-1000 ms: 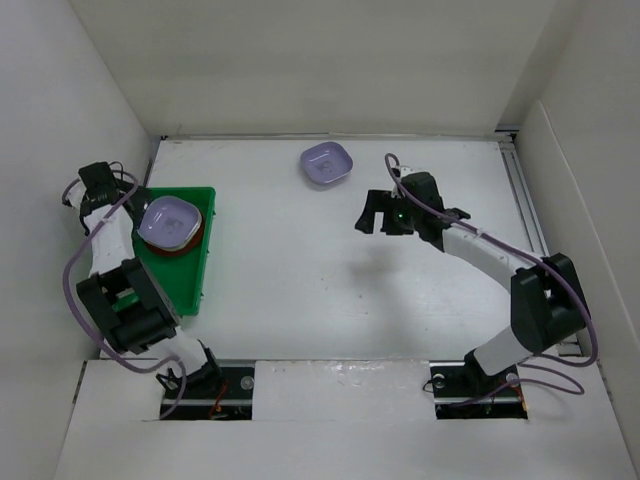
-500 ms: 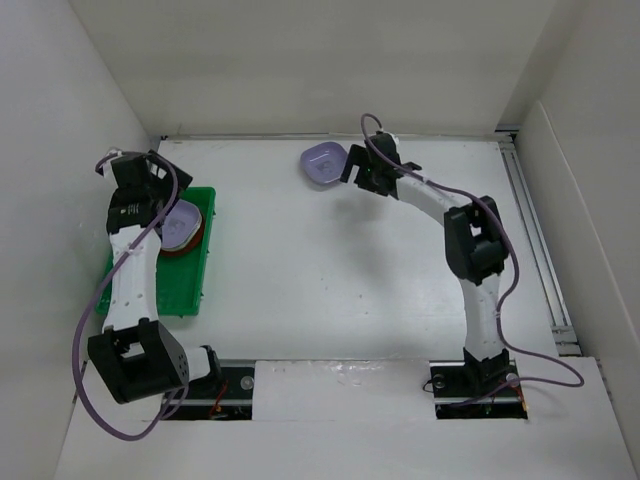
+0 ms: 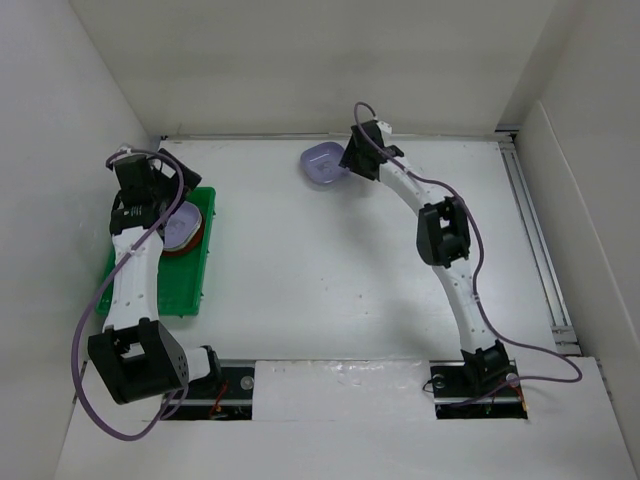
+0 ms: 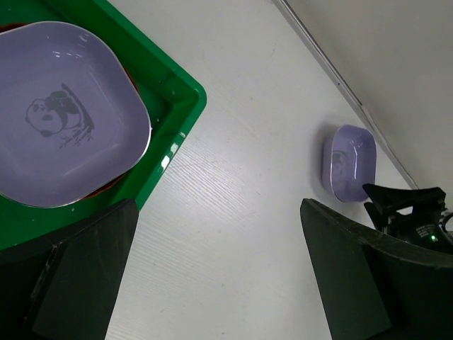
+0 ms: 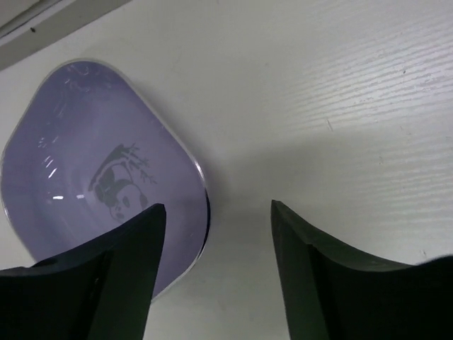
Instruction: Place the plates into the plastic bin on the countertop
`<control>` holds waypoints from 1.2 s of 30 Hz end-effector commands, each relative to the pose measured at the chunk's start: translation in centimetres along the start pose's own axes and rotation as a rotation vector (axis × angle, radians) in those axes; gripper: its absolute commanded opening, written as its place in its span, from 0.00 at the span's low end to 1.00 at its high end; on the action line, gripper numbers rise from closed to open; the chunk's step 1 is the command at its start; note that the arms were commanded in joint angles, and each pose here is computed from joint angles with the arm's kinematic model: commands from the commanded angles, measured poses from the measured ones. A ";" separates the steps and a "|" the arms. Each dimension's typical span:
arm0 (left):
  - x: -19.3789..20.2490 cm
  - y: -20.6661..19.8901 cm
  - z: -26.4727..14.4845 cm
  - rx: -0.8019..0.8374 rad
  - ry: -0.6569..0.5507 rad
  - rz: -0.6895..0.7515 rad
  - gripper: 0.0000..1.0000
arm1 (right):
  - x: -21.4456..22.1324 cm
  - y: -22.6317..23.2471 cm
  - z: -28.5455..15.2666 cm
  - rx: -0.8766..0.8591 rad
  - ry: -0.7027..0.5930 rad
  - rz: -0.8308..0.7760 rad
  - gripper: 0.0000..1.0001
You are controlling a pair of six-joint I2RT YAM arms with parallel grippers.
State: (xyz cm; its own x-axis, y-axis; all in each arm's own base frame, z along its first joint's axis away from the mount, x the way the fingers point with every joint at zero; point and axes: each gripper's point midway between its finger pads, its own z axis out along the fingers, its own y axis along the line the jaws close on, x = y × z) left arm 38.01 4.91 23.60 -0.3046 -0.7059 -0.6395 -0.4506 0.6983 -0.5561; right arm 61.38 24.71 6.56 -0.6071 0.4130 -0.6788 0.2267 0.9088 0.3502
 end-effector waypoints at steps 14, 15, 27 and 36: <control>10.9 -8.8 -1.5 0.106 0.170 0.351 1.00 | 0.1 -1.4 -3.6 -0.027 0.039 -0.085 0.00; 12.3 -9.8 -1.9 0.120 0.189 0.399 1.00 | 2.3 -2.4 -4.2 0.000 0.058 -0.124 0.00; 26.1 -11.0 -4.0 0.139 0.419 0.678 1.00 | 5.7 -2.5 -21.4 -0.160 -0.048 -0.191 0.00; 28.5 -9.5 -3.5 0.144 0.479 0.652 0.87 | 6.0 -0.4 -27.6 -0.340 -0.067 -0.107 0.00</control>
State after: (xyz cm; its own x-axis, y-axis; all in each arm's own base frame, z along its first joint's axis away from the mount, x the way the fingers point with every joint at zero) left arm 30.73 -22.33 12.85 -0.8070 -0.0969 -0.5825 0.0495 0.9718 -0.2303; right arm 36.43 22.36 15.52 -0.6340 0.2315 -0.7379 -0.0243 0.9477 0.3182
